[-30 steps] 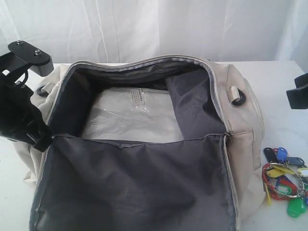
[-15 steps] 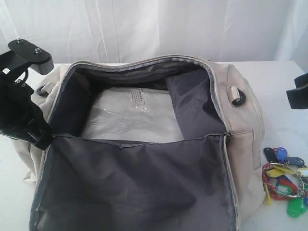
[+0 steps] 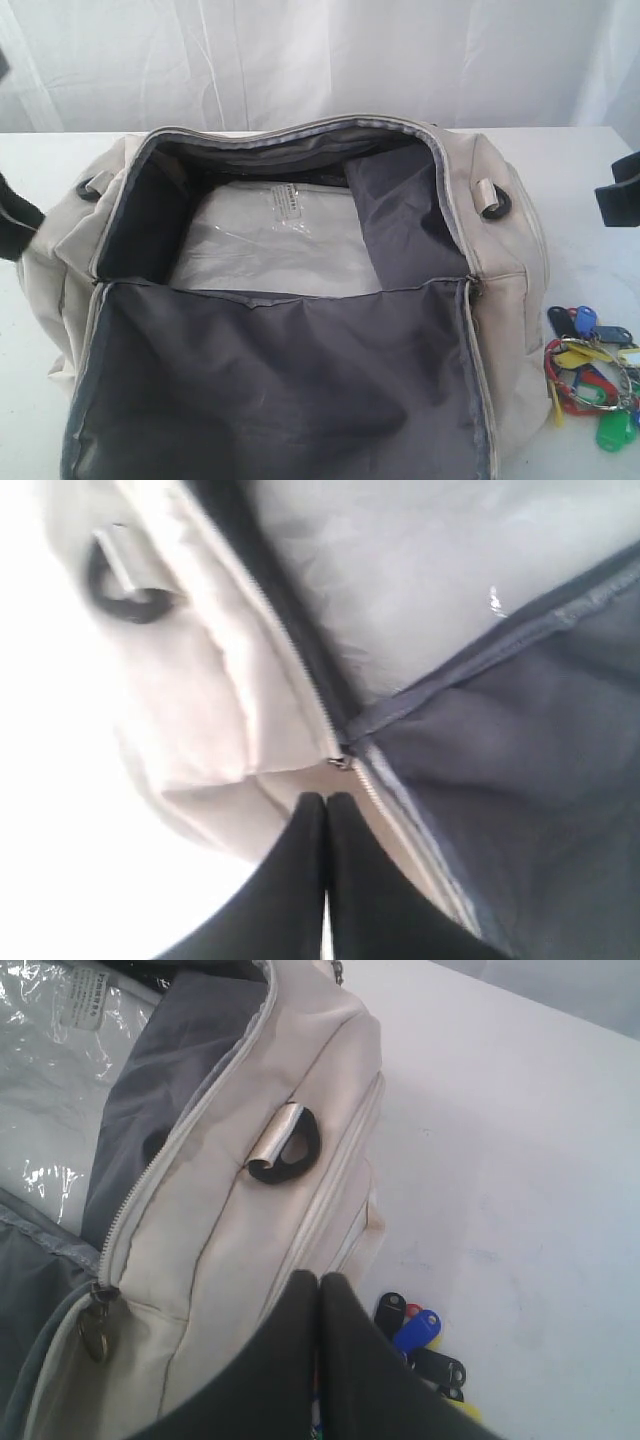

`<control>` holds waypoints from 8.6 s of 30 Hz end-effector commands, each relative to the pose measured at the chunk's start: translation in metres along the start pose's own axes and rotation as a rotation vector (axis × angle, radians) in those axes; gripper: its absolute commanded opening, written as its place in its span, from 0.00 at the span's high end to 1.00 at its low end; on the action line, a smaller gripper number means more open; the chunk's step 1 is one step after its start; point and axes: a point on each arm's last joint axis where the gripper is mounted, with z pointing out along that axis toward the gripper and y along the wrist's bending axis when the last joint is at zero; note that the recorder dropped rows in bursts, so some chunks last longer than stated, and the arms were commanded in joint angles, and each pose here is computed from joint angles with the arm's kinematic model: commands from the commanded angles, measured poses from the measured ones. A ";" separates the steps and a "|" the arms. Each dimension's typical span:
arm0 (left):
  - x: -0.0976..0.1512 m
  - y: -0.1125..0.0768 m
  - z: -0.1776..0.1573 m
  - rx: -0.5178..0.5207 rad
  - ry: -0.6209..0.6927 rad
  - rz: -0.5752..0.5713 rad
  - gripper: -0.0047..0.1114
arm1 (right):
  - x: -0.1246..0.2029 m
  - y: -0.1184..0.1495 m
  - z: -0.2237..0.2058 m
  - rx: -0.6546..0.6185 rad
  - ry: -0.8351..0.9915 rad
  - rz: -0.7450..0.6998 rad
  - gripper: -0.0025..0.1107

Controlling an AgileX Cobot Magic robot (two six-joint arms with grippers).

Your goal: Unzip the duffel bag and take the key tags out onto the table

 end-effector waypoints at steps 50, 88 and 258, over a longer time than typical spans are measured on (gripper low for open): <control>0.235 -0.027 0.044 -0.466 -0.304 -0.278 0.96 | 0.001 0.000 -0.001 -0.002 -0.007 -0.008 0.98; 0.219 -0.022 0.036 -0.522 -0.512 -0.190 0.96 | 0.001 0.000 -0.001 -0.002 -0.007 -0.008 0.98; 0.225 -0.024 0.040 -0.431 -0.495 -0.420 0.96 | 0.207 0.024 0.018 0.132 -0.437 0.233 0.98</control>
